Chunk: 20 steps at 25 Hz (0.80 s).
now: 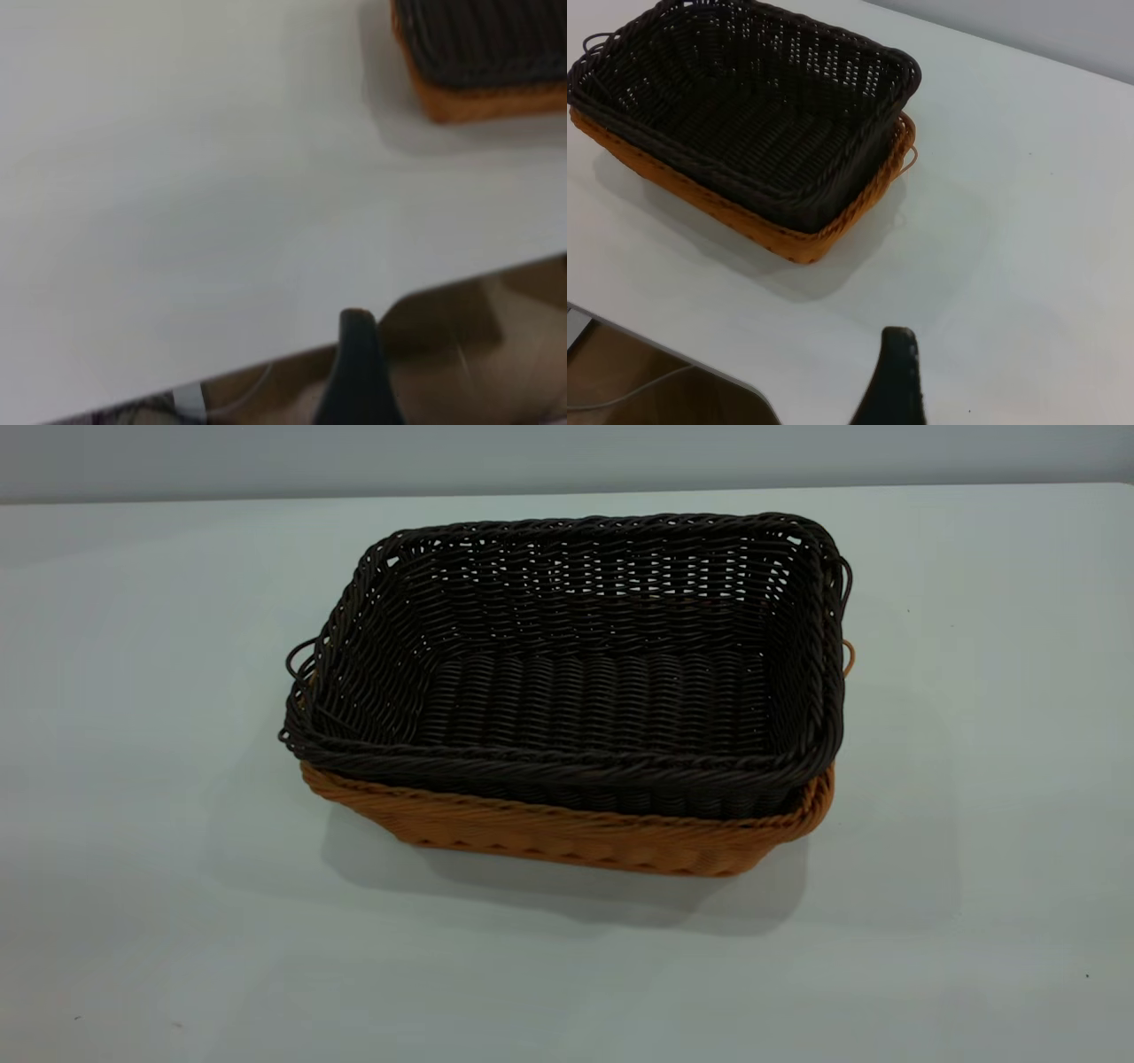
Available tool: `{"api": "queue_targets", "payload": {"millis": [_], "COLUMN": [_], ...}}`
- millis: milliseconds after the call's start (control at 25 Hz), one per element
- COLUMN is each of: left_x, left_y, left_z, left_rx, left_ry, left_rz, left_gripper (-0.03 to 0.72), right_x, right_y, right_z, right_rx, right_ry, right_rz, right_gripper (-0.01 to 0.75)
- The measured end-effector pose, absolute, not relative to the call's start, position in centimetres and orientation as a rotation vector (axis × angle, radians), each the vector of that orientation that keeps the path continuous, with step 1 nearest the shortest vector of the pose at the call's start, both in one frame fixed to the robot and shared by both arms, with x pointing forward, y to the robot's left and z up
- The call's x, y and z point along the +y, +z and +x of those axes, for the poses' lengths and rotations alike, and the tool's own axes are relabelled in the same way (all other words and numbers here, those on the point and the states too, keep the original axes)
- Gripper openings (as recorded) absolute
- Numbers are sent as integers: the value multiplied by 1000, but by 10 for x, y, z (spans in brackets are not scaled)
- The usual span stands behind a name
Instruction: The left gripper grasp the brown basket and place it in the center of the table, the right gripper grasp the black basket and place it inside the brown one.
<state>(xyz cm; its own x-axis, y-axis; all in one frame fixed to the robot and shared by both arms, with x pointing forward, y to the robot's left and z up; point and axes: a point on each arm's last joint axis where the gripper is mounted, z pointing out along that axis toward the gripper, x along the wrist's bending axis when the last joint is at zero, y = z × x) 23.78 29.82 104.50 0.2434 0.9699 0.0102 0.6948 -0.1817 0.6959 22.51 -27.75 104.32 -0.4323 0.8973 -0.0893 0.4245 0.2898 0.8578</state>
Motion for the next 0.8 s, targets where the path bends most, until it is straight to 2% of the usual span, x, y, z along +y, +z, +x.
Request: {"api": "queue_targets", "payload": {"millis": [800], "left_x": [299], "left_y": [1036], "left_z": [238], "left_rx": [1524], "left_ry": [681], "left_rz": [1897], "left_gripper": [519], "right_x": [-278], "right_y": [1043], "right_z": [225], "right_rx": [1985], "right_ry": [1061], "right_rz": [1177], "right_gripper": [584]}}
